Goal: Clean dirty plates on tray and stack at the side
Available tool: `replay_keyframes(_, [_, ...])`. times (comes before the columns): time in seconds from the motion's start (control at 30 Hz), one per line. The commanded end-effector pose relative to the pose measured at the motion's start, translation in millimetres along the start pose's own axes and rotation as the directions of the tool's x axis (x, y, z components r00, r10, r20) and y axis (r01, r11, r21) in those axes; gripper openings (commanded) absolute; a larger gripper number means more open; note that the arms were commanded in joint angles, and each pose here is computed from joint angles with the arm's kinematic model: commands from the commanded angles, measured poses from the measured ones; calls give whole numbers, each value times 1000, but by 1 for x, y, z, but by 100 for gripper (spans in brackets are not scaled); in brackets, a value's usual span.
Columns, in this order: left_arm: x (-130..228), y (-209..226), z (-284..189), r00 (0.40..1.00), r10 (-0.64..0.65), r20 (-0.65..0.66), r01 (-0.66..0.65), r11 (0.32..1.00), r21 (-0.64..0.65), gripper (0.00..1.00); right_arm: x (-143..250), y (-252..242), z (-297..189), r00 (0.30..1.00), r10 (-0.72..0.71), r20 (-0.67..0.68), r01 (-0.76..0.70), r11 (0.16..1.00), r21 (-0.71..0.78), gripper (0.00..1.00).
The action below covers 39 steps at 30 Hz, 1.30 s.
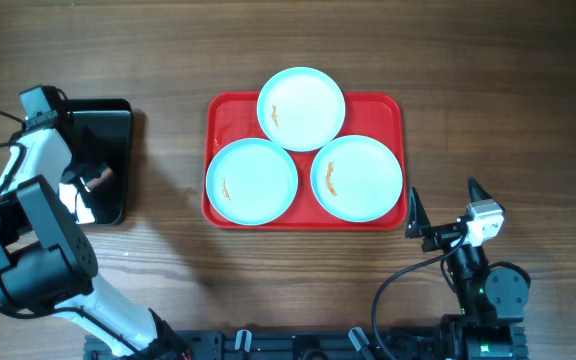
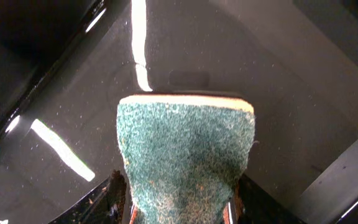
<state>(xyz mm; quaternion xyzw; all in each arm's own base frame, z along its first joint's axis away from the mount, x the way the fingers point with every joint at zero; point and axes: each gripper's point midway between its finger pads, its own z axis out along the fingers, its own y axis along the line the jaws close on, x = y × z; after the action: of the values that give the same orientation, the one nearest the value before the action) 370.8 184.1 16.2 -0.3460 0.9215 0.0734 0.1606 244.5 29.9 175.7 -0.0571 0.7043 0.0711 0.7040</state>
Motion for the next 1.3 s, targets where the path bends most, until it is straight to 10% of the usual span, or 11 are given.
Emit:
replay_keyframes(0.0, [3,1,6,1000,1,-12,-1,1000,5,50,-3,-1,0,1000,-20,13,20,1000,8,100])
replay_keyframes(0.5, [9,-5,6,999,3,-39,-2,999,42,50,-3,-1,0,1000,-20,13,20,1000,8,100])
replay_keyframes(0.83, [10,-4,6,999,4,-41,-3,999,38,4,-3,-1,0,1000,-20,13,20,1000,8,100])
replay_keyframes(1.27, [-19,-7,-36,997,-13,78,7,997,73,4,-3,-1,0,1000,-20,13,20,1000,8,100])
